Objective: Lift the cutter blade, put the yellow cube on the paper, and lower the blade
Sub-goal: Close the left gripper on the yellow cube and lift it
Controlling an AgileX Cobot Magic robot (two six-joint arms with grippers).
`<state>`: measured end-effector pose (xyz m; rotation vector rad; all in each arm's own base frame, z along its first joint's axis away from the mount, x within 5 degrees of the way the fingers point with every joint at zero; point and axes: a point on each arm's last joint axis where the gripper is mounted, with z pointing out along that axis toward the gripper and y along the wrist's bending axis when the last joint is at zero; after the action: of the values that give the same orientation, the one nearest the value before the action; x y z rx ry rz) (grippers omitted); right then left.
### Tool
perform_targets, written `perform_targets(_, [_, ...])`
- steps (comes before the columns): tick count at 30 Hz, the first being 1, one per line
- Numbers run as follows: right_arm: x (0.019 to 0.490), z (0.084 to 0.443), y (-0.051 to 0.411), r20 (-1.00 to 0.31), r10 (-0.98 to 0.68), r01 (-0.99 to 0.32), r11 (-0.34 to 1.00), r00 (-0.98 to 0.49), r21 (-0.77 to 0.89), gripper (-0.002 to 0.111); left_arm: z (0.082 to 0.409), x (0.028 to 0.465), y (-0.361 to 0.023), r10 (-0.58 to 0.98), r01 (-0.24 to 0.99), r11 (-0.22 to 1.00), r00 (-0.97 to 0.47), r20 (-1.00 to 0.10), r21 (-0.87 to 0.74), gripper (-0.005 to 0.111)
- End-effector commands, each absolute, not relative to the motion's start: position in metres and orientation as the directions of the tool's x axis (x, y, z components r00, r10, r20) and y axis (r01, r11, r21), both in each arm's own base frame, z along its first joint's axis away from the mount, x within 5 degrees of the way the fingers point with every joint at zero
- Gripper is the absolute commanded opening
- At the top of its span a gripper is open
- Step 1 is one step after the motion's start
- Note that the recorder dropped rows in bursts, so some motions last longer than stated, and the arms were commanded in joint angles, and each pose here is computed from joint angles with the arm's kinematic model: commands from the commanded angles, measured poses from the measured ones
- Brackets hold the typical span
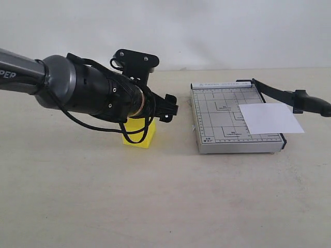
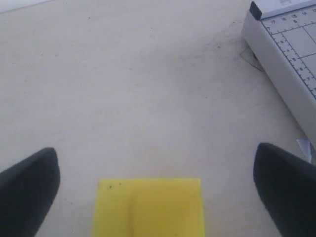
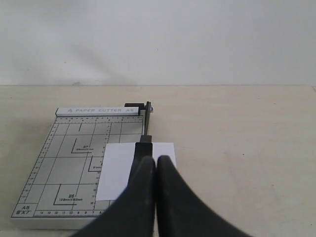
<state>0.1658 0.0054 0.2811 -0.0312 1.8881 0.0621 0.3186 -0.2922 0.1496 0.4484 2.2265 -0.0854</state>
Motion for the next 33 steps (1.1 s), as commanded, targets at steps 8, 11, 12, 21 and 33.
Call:
perform_targets(8, [0.165,0.284,0.006,-0.952,0.004,-0.058,0.998,-0.305,0.023,0.000,0.130,0.327,-0.291,0.279,0.421,0.907,-0.632,-0.723,-0.018,0.104])
perform_targets(11, [0.165,0.284,0.006,-0.952,0.004,-0.058,0.998,-0.305,0.023,0.000,0.122,0.326,-0.291,0.274,0.410,0.912,-0.651,-0.708,-0.023,0.104])
perform_targets(12, [0.165,0.284,0.006,-0.952,0.004,-0.058,0.998,-0.305,0.023,0.000,0.121,0.326,-0.291,0.269,0.405,0.914,-0.655,-0.706,-0.028,0.104])
perform_targets(21, [0.165,0.284,0.006,-0.952,0.002,-0.058,0.998,-0.305,0.021,0.000,0.120,0.327,-0.289,0.268,0.384,0.923,-0.658,-0.704,-0.008,0.088])
perform_targets(33, [0.166,0.284,0.005,-0.955,0.001,-0.051,0.999,-0.298,0.017,0.000,0.121,0.327,-0.281,0.303,0.354,0.933,-0.677,-0.671,0.064,0.007])
